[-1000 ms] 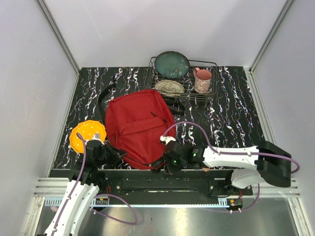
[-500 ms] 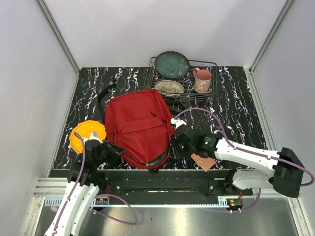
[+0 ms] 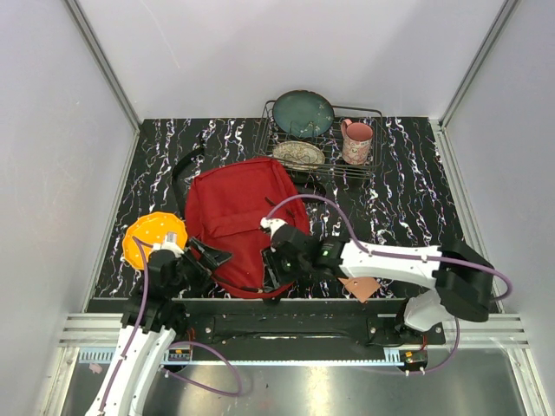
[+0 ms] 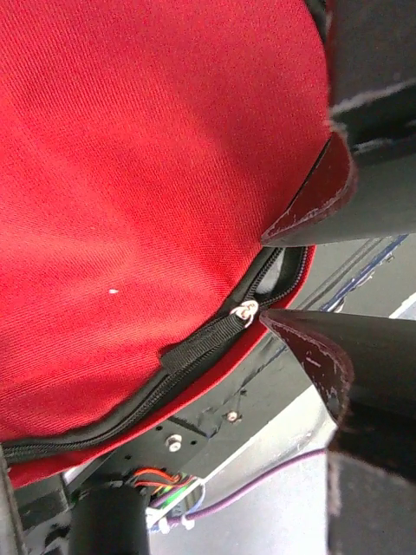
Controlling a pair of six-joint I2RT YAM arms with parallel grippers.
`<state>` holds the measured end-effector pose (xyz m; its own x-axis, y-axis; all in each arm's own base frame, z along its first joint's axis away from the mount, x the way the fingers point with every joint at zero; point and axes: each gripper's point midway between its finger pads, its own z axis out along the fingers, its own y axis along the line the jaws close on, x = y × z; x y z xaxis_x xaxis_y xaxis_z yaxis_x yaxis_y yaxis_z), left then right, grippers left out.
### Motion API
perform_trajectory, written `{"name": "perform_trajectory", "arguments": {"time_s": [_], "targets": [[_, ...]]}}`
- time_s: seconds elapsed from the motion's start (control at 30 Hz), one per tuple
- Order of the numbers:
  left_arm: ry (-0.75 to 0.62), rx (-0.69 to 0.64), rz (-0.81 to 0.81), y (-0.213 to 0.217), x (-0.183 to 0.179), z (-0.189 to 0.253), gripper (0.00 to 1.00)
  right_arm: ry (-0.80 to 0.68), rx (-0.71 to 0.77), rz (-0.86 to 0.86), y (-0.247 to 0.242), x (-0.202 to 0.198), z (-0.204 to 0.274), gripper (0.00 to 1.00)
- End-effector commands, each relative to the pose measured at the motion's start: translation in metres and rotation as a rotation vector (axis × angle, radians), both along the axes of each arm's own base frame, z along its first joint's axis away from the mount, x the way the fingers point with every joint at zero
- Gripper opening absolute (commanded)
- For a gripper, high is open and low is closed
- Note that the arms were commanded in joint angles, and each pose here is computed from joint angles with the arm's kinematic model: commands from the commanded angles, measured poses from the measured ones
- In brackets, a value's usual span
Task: Pack the student bag
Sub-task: Zip the student bag at the center of the board.
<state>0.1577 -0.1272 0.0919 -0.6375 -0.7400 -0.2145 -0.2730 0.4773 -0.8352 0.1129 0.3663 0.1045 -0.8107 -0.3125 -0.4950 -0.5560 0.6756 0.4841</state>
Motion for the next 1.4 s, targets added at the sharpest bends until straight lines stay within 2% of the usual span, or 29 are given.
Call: {"name": "perform_trajectory", "arguments": {"time_s": [0.0,0.07,0.13,0.2,0.33,0.5,0.6,0.63,0.8,1.0,1.37], "targets": [[0.032,-0.002,-0.066,-0.006,-0.012,0.001,0.96,-0.039,0.058,0.095,0.033,-0.013,0.016,0.40],[0.034,-0.007,-0.066,-0.006,-0.012,-0.001,0.86,-0.026,0.027,0.133,0.037,-0.027,0.003,0.38],[0.034,-0.003,-0.069,-0.006,-0.012,-0.002,0.81,-0.015,-0.016,0.171,0.039,-0.043,-0.012,0.36],[0.032,-0.001,-0.066,-0.006,-0.010,-0.003,0.78,-0.019,-0.045,0.187,0.037,-0.054,-0.023,0.36],[0.024,-0.007,-0.064,-0.007,-0.007,-0.003,0.76,-0.057,-0.093,0.150,0.032,-0.050,-0.034,0.36],[0.031,-0.004,-0.069,-0.008,-0.007,-0.005,0.70,-0.144,-0.060,0.100,0.030,-0.036,-0.003,0.35],[0.028,-0.003,-0.062,-0.007,-0.006,-0.007,0.59,-0.238,0.008,0.051,0.027,-0.020,0.033,0.36],[0.025,-0.004,-0.057,-0.006,-0.005,-0.006,0.53,-0.257,0.018,0.042,0.026,-0.017,0.041,0.36],[0.026,-0.008,-0.048,-0.006,-0.005,-0.007,0.42,-0.272,0.005,0.013,0.033,0.004,0.041,0.36],[0.023,-0.007,-0.049,-0.006,-0.005,-0.007,0.38,-0.217,-0.015,0.059,0.051,0.009,0.018,0.36],[0.021,-0.019,-0.036,-0.006,-0.004,-0.007,0.38,-0.108,0.055,0.214,0.065,-0.023,0.002,0.41]]}}
